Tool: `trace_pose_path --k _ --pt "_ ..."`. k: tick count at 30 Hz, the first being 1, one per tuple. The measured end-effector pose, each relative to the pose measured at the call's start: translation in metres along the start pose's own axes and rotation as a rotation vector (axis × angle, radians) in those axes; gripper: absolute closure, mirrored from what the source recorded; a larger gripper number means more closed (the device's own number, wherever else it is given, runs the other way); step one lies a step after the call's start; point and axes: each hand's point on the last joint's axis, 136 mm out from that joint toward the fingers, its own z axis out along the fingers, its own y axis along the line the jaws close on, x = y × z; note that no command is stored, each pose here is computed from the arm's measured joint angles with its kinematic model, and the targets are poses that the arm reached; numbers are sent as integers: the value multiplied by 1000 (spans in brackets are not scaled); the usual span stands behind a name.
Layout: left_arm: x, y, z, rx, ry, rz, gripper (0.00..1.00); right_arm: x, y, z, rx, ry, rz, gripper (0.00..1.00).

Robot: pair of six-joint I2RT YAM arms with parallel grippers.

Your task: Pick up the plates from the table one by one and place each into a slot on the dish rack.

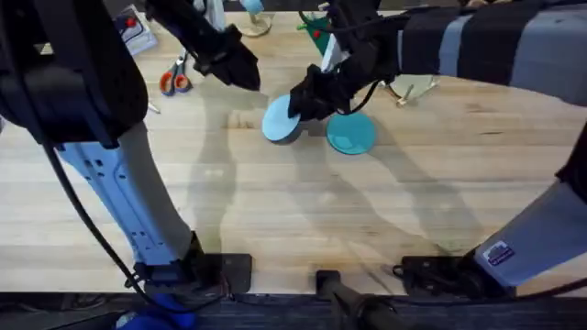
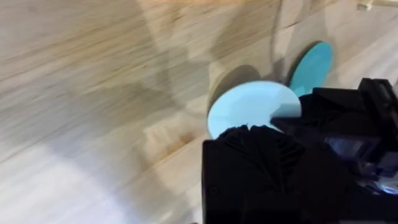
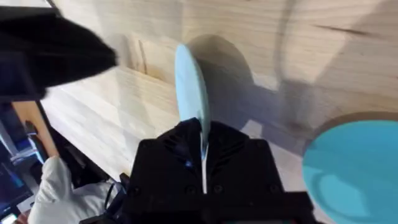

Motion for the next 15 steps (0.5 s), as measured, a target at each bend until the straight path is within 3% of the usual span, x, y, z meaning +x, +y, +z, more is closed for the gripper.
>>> trace_pose_path --k 5,7,9,13,15 --pt "-6 9 -29 -160 -9 -20 954 -5 -4 -4 -3 -10 7 970" --pt "-8 13 -40 -226 -18 -32 889 -7 -3 -9 -6 -21 -1 970" --pt "-11 17 -53 -290 -33 -43 724 -12 -3 -18 -6 -43 -8 970" --pt "-15 17 -74 -366 -66 -57 104 -23 2 -40 -23 -103 -19 970" --pt "-19 15 -82 -387 -88 -59 13 -28 5 -53 -32 -135 -29 970"
